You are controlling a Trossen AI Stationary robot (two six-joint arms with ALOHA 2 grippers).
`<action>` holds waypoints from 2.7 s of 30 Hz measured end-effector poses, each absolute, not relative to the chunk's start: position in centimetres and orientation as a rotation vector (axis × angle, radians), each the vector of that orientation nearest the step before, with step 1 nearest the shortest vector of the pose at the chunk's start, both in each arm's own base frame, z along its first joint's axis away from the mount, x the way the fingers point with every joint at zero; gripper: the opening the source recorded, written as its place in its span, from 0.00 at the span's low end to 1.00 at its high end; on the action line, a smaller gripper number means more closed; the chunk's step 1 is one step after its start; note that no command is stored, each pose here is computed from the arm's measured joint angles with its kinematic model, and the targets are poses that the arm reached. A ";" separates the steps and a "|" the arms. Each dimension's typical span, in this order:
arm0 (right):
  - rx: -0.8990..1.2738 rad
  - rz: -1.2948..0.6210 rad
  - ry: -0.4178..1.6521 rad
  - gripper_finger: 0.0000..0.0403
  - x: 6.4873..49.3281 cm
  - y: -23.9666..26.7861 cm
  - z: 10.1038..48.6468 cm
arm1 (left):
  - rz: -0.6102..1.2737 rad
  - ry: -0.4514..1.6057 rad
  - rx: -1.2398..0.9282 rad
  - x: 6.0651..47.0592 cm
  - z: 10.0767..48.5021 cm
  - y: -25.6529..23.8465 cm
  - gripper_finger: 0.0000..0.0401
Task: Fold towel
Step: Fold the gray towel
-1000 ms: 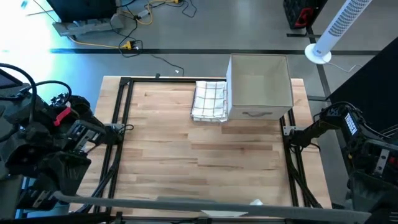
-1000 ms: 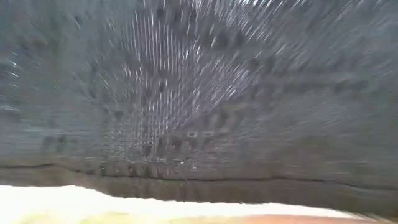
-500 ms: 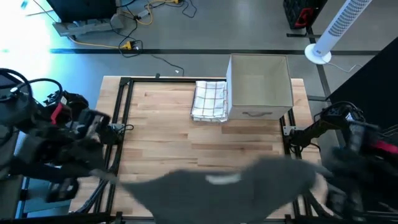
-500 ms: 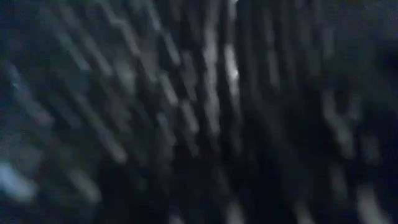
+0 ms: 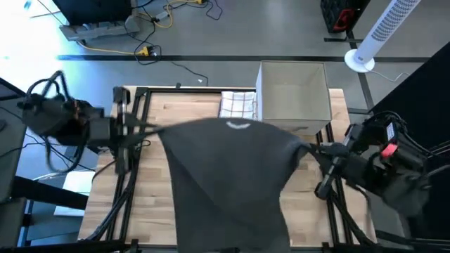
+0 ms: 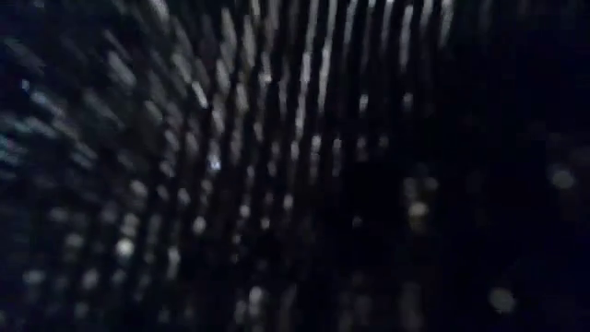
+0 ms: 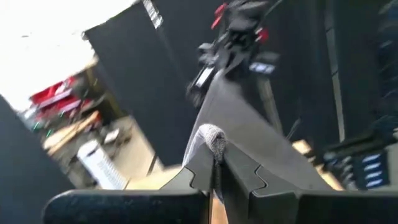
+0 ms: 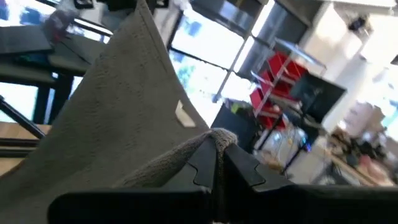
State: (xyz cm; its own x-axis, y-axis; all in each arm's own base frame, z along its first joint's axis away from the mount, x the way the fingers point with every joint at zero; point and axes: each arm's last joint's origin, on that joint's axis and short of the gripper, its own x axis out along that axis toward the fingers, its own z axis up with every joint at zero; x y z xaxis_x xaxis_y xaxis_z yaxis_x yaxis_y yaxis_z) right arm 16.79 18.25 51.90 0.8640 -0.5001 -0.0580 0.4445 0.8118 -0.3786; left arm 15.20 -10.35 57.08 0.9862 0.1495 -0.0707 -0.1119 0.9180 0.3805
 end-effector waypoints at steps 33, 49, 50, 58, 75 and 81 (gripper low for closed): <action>0.094 -0.632 0.522 0.00 15.9 11.2 36.7 | 0.228 0.743 0.110 16.7 41.6 -2.4 0.01; 0.171 -0.615 0.514 0.00 15.7 11.0 31.3 | -0.017 0.845 -0.216 19.2 30.5 -4.6 0.01; 0.143 -0.627 0.483 0.00 15.6 10.9 31.8 | -0.015 0.852 -0.216 19.2 30.5 -4.6 0.01; 0.075 -0.528 0.566 0.00 15.6 11.1 33.0 | -0.009 0.829 -0.249 18.3 31.1 -4.4 0.01; 0.370 -0.076 0.857 0.00 18.4 15.3 25.6 | -0.214 1.018 -0.357 18.2 29.5 -7.0 0.01; 0.403 0.013 0.970 0.00 18.8 16.2 22.4 | -0.326 1.011 -0.508 19.3 26.3 -8.9 0.01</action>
